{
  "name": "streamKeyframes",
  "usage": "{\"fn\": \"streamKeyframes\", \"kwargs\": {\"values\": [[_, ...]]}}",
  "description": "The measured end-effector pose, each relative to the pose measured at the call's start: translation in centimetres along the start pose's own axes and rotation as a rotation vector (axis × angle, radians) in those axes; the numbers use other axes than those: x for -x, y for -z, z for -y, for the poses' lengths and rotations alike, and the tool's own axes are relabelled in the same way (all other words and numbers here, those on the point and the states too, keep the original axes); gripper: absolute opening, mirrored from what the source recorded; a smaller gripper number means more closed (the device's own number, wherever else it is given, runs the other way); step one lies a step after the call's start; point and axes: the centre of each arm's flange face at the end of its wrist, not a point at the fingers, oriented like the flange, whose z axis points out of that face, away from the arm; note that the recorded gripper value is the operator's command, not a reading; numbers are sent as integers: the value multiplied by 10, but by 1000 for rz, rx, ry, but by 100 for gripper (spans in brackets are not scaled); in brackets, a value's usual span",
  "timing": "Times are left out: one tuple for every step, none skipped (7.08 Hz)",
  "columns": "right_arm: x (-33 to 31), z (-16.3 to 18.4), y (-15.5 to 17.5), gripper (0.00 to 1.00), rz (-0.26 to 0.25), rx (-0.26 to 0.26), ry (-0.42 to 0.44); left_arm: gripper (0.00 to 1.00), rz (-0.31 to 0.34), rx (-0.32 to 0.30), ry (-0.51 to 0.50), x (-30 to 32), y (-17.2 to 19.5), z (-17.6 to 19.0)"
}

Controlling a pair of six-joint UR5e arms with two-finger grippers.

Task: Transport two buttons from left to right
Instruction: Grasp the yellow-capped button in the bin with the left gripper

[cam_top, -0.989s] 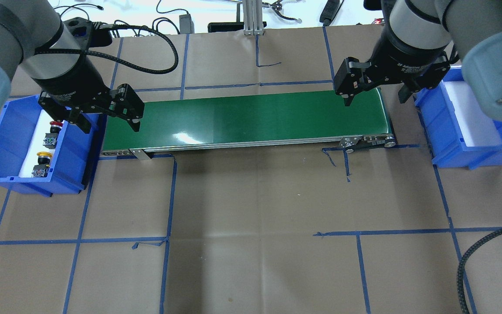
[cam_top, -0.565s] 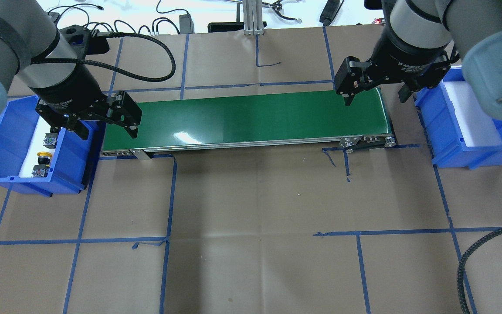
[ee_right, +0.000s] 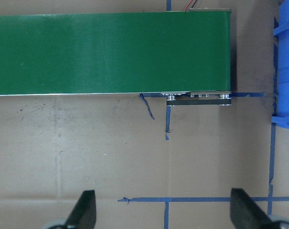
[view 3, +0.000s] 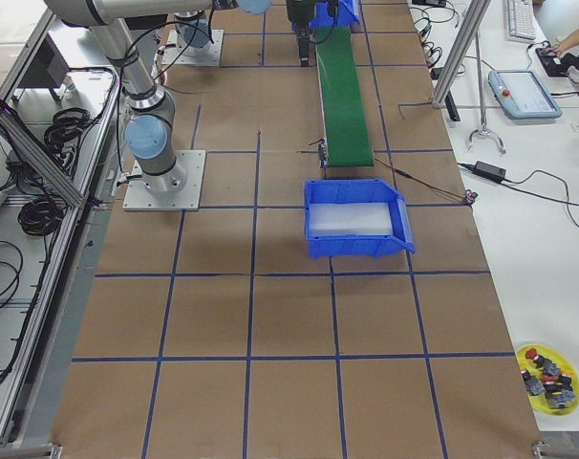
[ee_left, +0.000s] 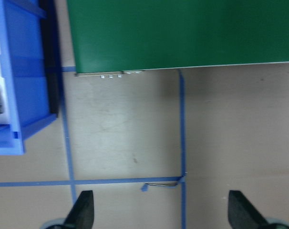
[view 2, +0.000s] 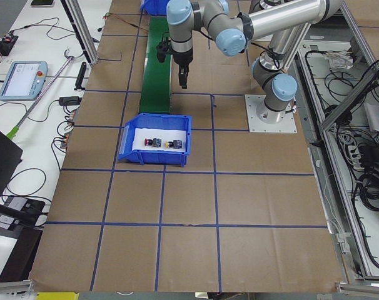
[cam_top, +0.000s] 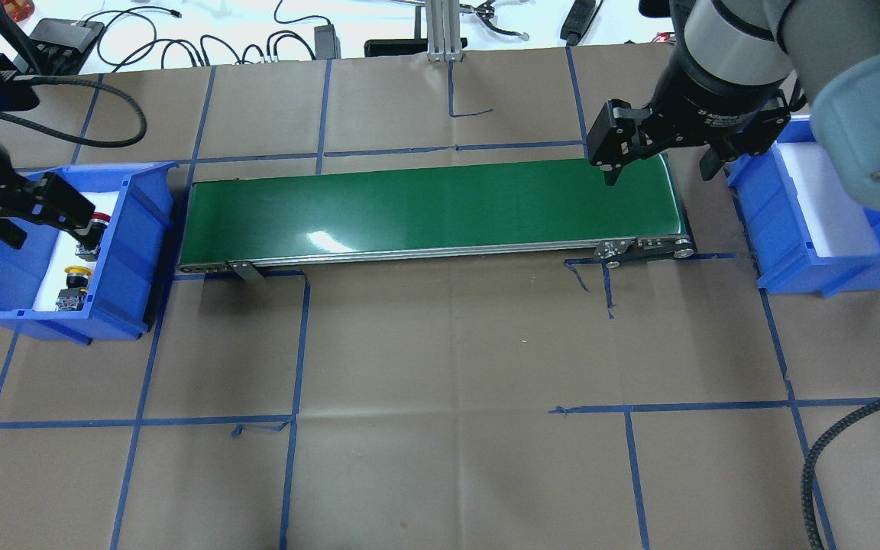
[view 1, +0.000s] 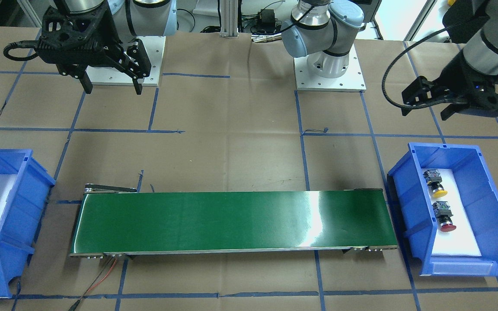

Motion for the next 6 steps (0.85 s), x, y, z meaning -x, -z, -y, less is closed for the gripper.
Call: {"fn": "streamKeyframes", "kwargs": {"values": [[0, 0, 0, 100, 0, 1, 0, 100, -13, 8, 16, 45, -11, -4], [0, -1, 0, 100, 0, 1, 0, 100, -11, 0, 37, 78, -22, -2], [0, 0, 0, 100, 0, 1, 0, 100, 1, -17, 52, 101, -32, 6], [0, 0, 0, 100, 0, 0, 0, 100, 16, -36, 59, 117, -41, 16], [0, 0, 0, 100, 0, 0, 0, 100, 24, -46, 62, 127, -52, 26], [0, 1, -1, 100, 0, -1, 0, 100, 27, -53, 64, 133, -67, 33]]}}
